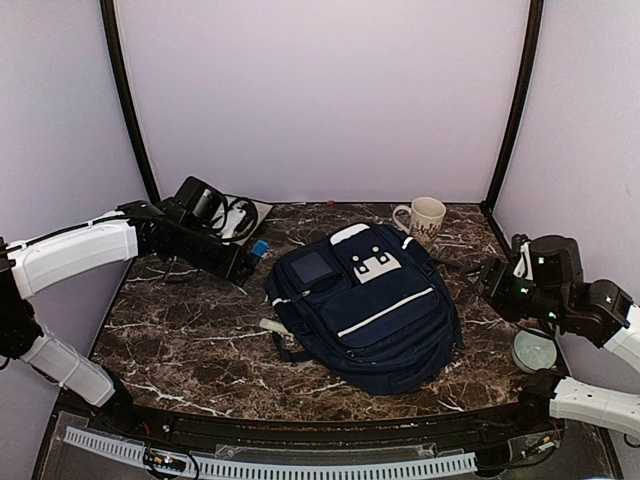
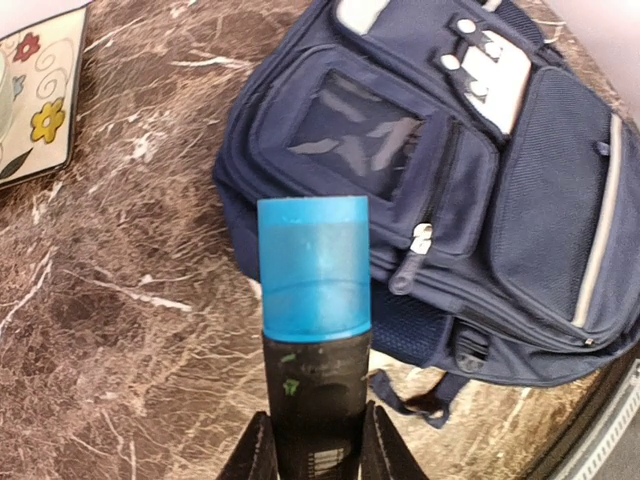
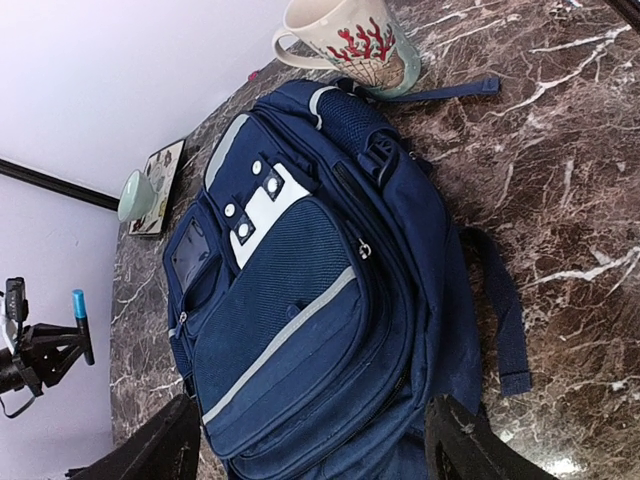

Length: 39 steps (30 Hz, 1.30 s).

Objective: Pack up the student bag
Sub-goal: Pick up the pen at the center of the board, then pass from the left arm to the right

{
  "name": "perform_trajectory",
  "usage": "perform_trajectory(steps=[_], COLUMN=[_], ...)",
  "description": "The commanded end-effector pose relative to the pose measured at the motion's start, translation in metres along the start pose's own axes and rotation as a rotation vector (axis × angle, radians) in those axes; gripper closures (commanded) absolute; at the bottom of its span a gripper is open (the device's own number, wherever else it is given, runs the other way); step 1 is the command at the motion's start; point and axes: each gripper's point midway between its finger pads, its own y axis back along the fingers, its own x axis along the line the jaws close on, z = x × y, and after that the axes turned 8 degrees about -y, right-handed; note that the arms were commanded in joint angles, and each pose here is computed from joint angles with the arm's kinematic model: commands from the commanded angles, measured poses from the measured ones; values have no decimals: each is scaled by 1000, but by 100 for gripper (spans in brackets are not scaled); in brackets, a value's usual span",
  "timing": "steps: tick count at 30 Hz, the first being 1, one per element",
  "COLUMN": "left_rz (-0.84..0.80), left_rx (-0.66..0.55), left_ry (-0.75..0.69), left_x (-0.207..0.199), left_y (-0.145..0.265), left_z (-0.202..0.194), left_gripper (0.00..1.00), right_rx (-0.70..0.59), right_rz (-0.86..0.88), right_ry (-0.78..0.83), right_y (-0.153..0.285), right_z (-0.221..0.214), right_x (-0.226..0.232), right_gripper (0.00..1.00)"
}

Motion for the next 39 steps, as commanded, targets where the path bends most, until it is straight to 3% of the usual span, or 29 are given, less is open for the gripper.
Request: perform_trajectory(steps=[1,27,39], left_rz=[-22,-161,-170], left_rx=[-24,-144,-257], left_ry=[6,-175,-323], left_x=[-21,-125,-156], left_y=[18,34,26], left_z=[-4,4,23], left_gripper=[93,93,100], right_rx=[43,163,221], right_rz=[54,125,101], right_ry=[-30,4,76], right_y=[-6,-11,7], right_z=[-7,-21,-18], right_x=[11,40,55], right_gripper=[22,20,17])
